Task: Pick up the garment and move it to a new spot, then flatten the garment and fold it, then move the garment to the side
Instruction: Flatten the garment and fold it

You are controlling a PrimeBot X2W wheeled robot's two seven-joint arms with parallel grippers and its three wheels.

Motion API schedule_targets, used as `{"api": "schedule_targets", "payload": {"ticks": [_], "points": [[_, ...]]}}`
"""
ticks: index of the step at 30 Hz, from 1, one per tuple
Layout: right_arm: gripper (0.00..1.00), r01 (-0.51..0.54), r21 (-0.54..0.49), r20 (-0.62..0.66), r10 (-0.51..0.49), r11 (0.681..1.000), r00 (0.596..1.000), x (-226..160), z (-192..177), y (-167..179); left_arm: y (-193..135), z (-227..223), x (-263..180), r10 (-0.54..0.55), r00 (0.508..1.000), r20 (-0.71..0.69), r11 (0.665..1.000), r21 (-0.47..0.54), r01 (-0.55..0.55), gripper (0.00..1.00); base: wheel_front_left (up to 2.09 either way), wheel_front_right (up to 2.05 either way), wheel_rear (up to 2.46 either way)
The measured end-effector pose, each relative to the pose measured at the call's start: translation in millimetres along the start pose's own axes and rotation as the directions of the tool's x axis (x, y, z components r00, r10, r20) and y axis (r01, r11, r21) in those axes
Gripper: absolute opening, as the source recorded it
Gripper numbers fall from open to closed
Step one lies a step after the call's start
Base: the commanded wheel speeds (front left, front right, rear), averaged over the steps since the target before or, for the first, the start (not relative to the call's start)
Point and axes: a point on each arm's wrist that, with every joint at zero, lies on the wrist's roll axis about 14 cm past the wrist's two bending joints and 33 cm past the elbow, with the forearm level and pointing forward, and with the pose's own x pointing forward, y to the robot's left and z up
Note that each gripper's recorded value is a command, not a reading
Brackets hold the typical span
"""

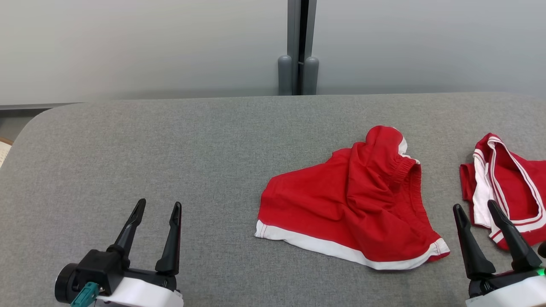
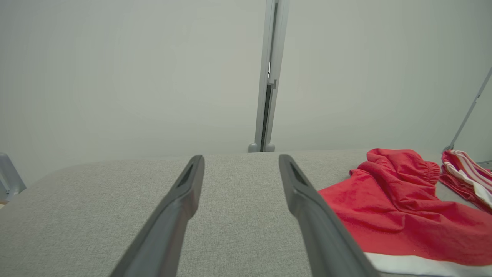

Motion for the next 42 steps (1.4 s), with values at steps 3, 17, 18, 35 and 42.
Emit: {"api": "schedule_targets", "payload": {"ticks": [3, 17, 18, 35, 42], "points": [[1.0, 0.001, 0.001, -0.004, -0.001, 1.0, 1.0, 1, -1, 0, -1, -1, 0, -0.002, 1.0, -0.004, 1.0, -0.001, 0.002, 1.0, 0.0, 0.0, 0.0], [1.0, 0.037, 0.02, -0.05, -0.036, 0.999, 0.998, 9, -18, -13, -93, -86, 32, -0.302, 0.896, -0.326, 0.953, -0.13, 0.274, 1.0, 0.0, 0.0, 0.0], [1.0, 0.046, 0.022, -0.053, -0.045, 0.999, 0.998, 8, -19, -16, -96, -97, 31, -0.31, 0.881, -0.357, 0.95, -0.148, 0.274, 1.0, 0.0, 0.0, 0.0], [1.0, 0.167, 0.035, -0.227, -0.155, 0.985, 0.962, -23, -71, -50, -103, -165, 29, -0.322, 0.774, -0.545, 0.946, -0.215, 0.242, 0.0, 0.0, 0.0, 0.0], [1.0, 0.093, 0.06, -0.349, -0.066, 0.994, 0.935, -19, -107, -33, -100, -166, 33, -0.313, 0.785, -0.534, 0.948, -0.22, 0.228, 0.0, 0.0, 0.0, 0.0]]}}
